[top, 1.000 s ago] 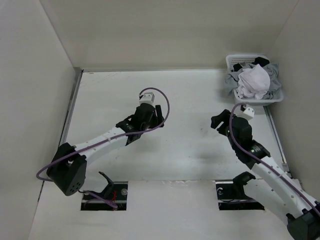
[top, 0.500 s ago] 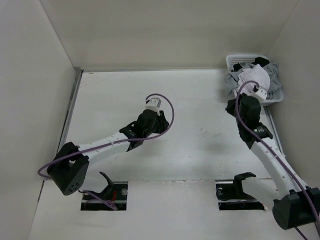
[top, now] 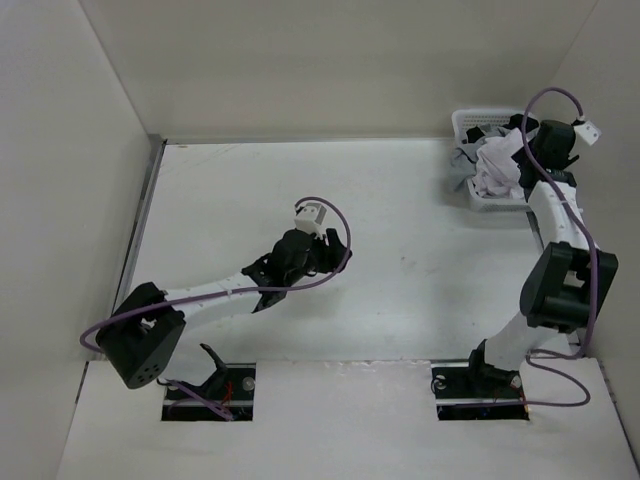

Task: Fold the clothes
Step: Grab the tank top from the pile

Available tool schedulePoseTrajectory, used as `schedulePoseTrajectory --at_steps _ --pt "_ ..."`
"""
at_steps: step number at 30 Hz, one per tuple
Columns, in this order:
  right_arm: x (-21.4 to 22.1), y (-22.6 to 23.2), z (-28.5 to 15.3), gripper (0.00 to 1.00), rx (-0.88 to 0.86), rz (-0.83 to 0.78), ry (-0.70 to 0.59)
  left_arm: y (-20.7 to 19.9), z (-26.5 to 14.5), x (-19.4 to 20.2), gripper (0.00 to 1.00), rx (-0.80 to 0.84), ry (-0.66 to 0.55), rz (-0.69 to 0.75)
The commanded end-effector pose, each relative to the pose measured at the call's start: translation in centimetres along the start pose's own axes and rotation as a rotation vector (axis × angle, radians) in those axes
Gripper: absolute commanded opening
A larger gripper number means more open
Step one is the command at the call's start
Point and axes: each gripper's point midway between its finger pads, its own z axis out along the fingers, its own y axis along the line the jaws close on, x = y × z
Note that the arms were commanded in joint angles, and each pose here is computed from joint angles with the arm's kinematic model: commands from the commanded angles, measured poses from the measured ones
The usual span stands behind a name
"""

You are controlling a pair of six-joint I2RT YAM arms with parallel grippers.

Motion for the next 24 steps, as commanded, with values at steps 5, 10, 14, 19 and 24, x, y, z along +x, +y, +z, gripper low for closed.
schedulePoseTrajectory --at_steps 5,10,14,19,24 --pt "1.2 -1.5 3.7 0.56 0.048 -0.064 0.074 -1.0 0.5 -0.7 0.53 0.076 -0.035 -0.050" --pt "1.9 -2.6 5.3 0.54 0.080 -0.058 0.085 -0.7 0.8 -0.5 0.53 0.068 -0.029 -0.051" --pt "1.9 -2.8 6.4 0.30 0.080 -0.049 0.088 -0.6 1.2 -0.4 0.53 0.063 -0.023 -0.051" --pt "-1.7 -1.4 4.3 0.04 0.026 0.008 -0.028 -0.5 1.5 -0.8 0.53 0.057 -0.027 -0.048" --pt "-9.3 5.0 -5.4 0.01 -0.211 0.070 -0.251 -0.4 1.5 -1.8 0.53 0.051 -0.044 -0.062"
